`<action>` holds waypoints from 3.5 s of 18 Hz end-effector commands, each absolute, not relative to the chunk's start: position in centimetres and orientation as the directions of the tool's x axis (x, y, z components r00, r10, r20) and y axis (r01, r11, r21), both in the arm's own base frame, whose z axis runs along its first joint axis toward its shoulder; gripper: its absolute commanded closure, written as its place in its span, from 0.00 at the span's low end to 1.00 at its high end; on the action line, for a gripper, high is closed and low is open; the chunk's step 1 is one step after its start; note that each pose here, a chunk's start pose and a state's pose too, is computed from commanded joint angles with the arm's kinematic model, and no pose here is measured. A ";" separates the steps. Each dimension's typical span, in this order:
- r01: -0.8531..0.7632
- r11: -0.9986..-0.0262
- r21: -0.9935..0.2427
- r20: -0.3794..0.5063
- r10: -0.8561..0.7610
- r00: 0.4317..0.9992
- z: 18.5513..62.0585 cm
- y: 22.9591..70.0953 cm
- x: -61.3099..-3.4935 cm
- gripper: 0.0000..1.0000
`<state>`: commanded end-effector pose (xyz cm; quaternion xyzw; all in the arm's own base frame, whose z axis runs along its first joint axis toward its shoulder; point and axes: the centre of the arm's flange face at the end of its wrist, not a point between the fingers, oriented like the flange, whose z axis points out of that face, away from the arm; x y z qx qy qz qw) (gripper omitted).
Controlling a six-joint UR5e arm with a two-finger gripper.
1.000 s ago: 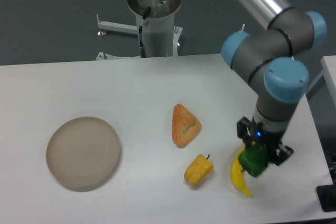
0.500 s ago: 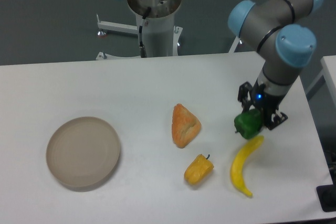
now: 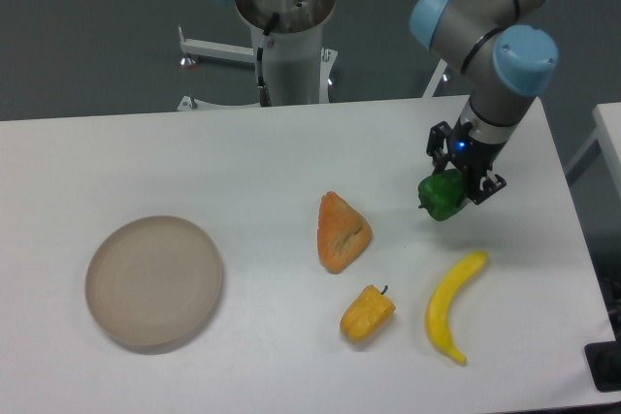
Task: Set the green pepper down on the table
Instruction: 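Lift the green pepper and carry it toward the bread roll, then hold the green pepper low above the table beside the bread roll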
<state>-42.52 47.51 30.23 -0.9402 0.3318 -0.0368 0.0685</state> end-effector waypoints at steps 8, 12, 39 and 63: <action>-0.586 -0.783 -0.209 0.066 -0.609 0.790 28.8 46.8 -41.1 0.55; -0.571 -0.796 -0.199 0.092 -0.595 0.798 28.0 46.7 -40.3 0.55; -0.567 -0.809 -0.155 0.123 -0.585 0.802 26.4 46.1 -39.4 0.50; -0.578 -0.808 -0.111 0.122 -0.589 0.799 26.3 45.8 -39.6 0.25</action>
